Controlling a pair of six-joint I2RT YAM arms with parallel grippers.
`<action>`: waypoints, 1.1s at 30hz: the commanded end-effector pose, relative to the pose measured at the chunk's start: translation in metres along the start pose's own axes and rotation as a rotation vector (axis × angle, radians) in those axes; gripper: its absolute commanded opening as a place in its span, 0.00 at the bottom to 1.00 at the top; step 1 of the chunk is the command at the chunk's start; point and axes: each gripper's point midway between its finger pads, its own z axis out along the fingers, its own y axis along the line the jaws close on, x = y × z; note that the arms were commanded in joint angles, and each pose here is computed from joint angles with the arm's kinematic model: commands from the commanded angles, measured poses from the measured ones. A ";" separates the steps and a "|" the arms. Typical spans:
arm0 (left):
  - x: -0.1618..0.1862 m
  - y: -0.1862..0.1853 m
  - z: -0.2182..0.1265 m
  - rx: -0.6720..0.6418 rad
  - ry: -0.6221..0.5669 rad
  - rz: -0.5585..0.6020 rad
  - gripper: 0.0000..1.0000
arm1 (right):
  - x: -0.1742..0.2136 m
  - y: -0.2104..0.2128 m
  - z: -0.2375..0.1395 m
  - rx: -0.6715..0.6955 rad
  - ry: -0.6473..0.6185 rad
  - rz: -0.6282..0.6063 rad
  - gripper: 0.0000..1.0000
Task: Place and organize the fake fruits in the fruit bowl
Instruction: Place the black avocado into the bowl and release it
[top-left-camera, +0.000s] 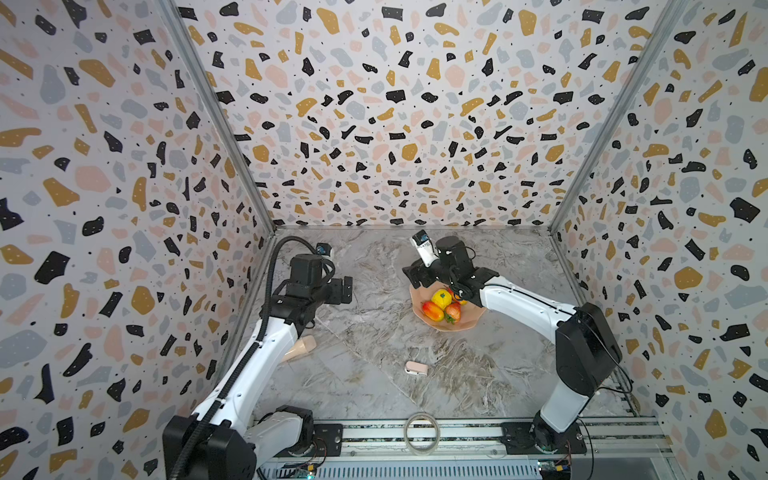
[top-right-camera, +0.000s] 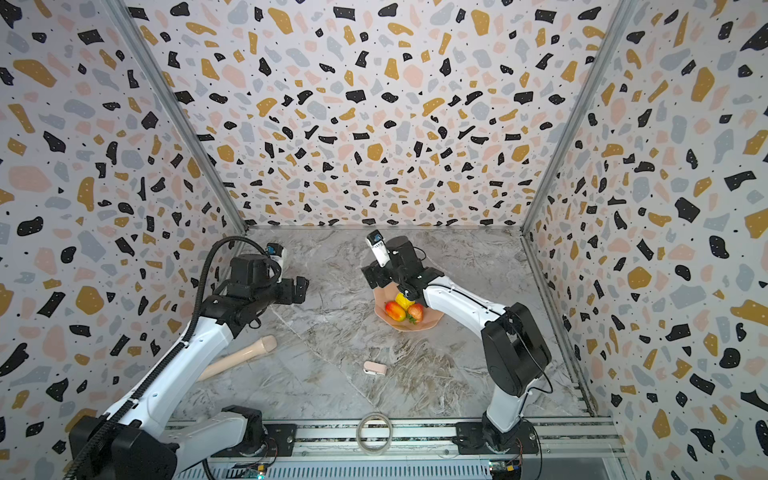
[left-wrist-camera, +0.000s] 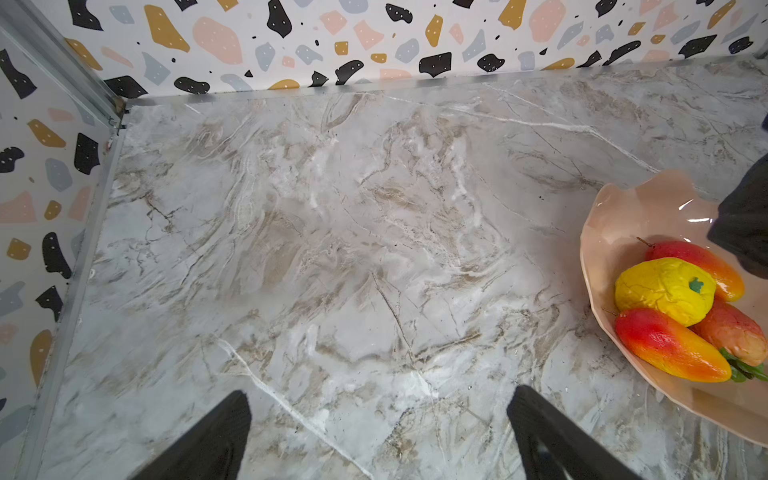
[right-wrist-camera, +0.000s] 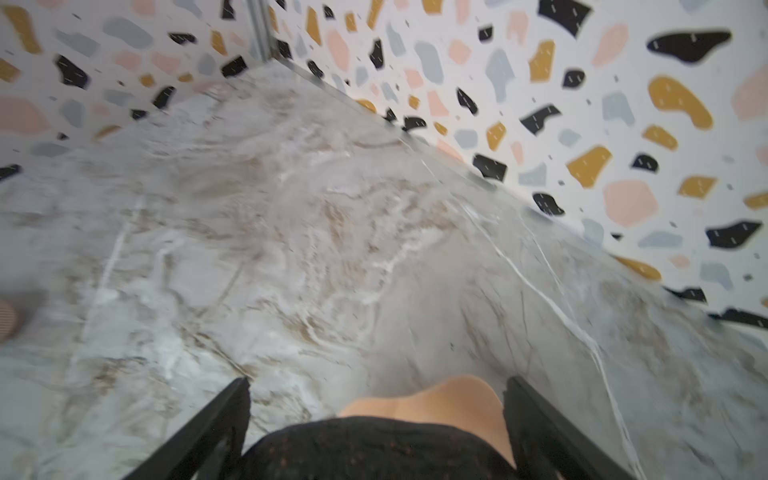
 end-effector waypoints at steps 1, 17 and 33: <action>-0.006 -0.001 -0.003 0.006 -0.031 0.012 1.00 | 0.017 -0.015 -0.001 0.046 0.026 0.005 0.47; -0.007 -0.001 -0.001 0.007 -0.026 0.012 1.00 | 0.062 -0.037 0.031 0.155 0.058 0.044 0.51; -0.011 -0.006 -0.002 0.035 -0.036 0.019 1.00 | 0.069 -0.038 0.032 0.162 0.045 0.056 0.75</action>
